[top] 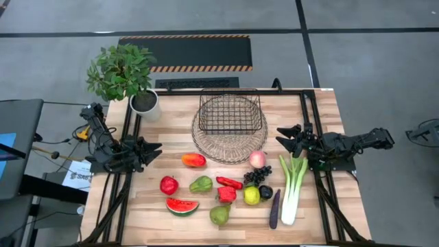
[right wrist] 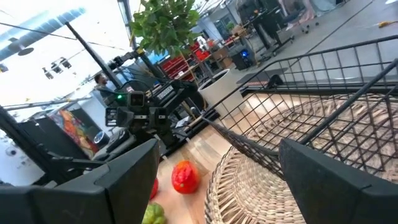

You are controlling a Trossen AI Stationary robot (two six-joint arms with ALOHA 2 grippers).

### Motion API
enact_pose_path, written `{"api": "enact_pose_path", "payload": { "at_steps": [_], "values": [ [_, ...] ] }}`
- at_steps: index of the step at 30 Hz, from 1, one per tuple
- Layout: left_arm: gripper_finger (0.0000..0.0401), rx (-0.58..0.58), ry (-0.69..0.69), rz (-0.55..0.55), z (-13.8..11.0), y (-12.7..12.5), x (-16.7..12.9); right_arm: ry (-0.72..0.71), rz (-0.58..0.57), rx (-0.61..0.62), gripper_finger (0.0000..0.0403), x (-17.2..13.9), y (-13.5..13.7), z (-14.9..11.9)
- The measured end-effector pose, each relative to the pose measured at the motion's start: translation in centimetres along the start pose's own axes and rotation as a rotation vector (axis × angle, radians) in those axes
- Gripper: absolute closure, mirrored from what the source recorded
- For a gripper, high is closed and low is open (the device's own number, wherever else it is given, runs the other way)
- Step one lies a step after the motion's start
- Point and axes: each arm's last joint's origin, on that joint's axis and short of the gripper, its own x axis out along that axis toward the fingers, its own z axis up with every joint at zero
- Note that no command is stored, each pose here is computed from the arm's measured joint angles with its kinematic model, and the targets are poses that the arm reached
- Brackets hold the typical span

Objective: Build produce basket
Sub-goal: Put the pink peach into the black wire basket

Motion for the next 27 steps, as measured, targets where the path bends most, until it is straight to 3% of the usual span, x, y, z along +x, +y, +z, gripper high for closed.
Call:
{"api": "enact_pose_path", "payload": {
  "at_steps": [17,20,25,27],
  "values": [
    [0.0164,-0.044,-0.012,0.016,0.0,0.0,0.0,-0.032,-0.034,0.028,0.0053,0.0,-0.1,0.2],
    [0.0164,-0.068,-0.019,0.011,0.3,-0.1,0.0,-0.061,0.030,0.066,0.0054,-0.1,0.5,1.1],
    [0.0151,-0.065,-0.020,-0.058,2.3,-1.3,-0.1,-0.065,0.275,0.133,0.0054,-1.2,3.6,5.7],
    [0.0138,-0.050,-0.019,-0.111,3.5,-2.0,-0.2,-0.021,0.277,0.114,0.0054,-1.4,4.6,7.2]
  ]
}}
